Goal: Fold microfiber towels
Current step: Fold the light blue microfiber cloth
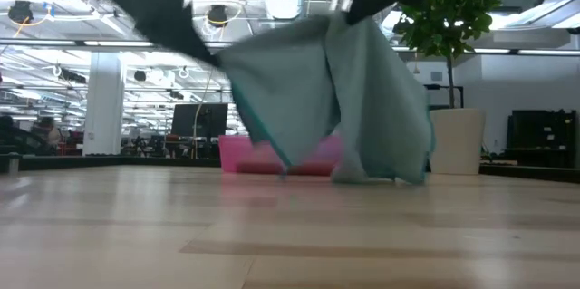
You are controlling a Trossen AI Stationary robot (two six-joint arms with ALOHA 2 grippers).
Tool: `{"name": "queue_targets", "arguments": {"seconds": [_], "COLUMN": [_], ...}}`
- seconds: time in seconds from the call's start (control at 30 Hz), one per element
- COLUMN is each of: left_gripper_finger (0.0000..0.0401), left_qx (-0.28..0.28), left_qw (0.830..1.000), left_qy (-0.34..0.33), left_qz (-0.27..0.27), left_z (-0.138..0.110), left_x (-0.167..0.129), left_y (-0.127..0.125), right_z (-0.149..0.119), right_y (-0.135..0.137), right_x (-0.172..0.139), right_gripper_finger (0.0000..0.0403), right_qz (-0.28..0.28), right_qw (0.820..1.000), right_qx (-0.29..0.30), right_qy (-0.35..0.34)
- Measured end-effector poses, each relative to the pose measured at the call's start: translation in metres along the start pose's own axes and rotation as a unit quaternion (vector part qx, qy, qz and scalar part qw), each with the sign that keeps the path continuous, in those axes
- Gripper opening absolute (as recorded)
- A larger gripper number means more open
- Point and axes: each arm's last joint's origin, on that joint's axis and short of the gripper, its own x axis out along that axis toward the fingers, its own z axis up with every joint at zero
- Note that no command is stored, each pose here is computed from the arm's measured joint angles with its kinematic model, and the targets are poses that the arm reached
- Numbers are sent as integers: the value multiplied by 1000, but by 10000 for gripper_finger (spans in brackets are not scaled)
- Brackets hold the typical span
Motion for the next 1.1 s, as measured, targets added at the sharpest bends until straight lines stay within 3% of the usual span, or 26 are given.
{"name": "queue_targets", "arguments": {"seconds": [0.2,0.37,0.53,0.8,0.97,1.1], "left_gripper_finger": [0,0,0,0,0,0], "left_qx": [0,12,29,66,35,35], "left_qw": [998,996,997,997,998,998], "left_qy": [66,86,72,17,-30,-47], "left_qz": [-17,-23,-27,42,30,21], "left_z": [-43,-48,-24,32,62,69], "left_x": [22,17,1,-55,-89,-104], "left_y": [-30,-41,-38,-4,17,28], "right_z": [-32,-58,-62,-63,-70,-73], "right_y": [48,70,73,84,97,101], "right_x": [45,68,54,28,47,68], "right_gripper_finger": [55,96,144,189,190,187], "right_qz": [2,-15,-17,-21,-31,-47], "right_qw": [996,991,993,999,999,997], "right_qx": [-57,-80,-58,-27,-32,-55], "right_qy": [65,107,104,28,14,11]}}
